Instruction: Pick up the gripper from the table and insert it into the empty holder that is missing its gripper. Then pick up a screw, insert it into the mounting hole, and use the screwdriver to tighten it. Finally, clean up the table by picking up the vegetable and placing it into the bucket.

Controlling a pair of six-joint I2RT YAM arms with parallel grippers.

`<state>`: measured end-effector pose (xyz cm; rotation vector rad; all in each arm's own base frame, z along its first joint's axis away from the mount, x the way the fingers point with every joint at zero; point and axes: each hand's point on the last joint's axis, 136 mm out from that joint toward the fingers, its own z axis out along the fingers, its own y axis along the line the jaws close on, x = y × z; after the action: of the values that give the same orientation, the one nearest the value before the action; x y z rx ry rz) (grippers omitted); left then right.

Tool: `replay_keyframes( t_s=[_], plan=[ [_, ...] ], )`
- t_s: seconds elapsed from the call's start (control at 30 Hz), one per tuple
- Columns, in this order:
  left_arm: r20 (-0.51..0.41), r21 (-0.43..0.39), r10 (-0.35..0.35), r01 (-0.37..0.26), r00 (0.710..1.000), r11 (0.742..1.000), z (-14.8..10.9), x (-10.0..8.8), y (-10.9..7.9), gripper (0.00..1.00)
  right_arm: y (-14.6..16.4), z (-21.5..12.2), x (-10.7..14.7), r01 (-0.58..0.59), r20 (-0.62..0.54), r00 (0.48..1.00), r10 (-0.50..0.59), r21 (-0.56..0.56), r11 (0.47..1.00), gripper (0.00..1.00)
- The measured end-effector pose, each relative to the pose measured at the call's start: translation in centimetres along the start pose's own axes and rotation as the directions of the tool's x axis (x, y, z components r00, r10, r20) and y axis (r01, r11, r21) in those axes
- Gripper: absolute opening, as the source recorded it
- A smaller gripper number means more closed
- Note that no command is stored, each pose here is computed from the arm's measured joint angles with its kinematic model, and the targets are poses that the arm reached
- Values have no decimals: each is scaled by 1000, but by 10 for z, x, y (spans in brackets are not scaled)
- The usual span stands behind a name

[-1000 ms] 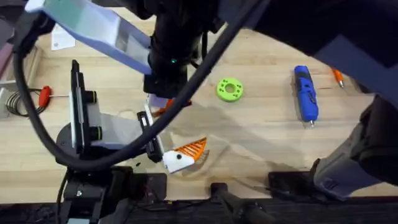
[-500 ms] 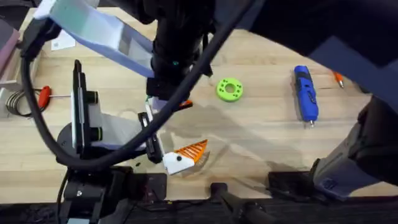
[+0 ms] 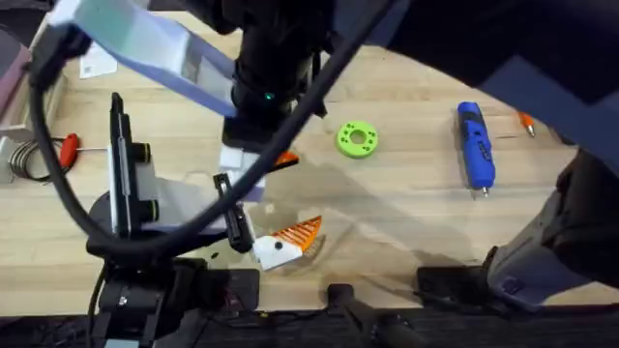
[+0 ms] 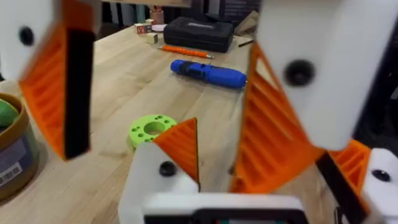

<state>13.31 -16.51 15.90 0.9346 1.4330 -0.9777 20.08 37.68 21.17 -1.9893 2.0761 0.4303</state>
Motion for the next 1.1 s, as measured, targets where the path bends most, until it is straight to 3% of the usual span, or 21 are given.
replay_keyframes(
  t_s=[0.3, 0.43, 0.6, 0.77, 0.93, 1.1],
  plan=[
    [0, -3, 4, -4, 1000, 1000, 0, 0, 0, 985, -50, -29, -10, -177, 158, 977, 143, 222, 959, 986],
    [0, -3, 4, -4, 1000, 1000, 0, 0, 0, 985, -78, -46, 1, -319, 297, 928, 226, 318, 893, 986],
    [0, -3, 6, -6, 1000, 1000, 0, 0, 0, 986, -112, -80, 57, -547, 419, 823, 382, 406, 732, 987],
    [0, -3, 7, -7, 1000, 1000, 0, 0, 0, 986, -133, -122, 127, -729, 492, 685, 537, 450, 517, 986],
    [0, -3, 7, -7, 1000, 1000, 0, 0, 0, 986, -150, -143, 194, -830, 514, 537, 669, 463, 310, 987],
    [0, -3, 7, -7, 1000, 1000, 0, 0, 0, 985, -156, -150, 238, -871, 522, 421, 742, 461, 171, 986]
  ],
)
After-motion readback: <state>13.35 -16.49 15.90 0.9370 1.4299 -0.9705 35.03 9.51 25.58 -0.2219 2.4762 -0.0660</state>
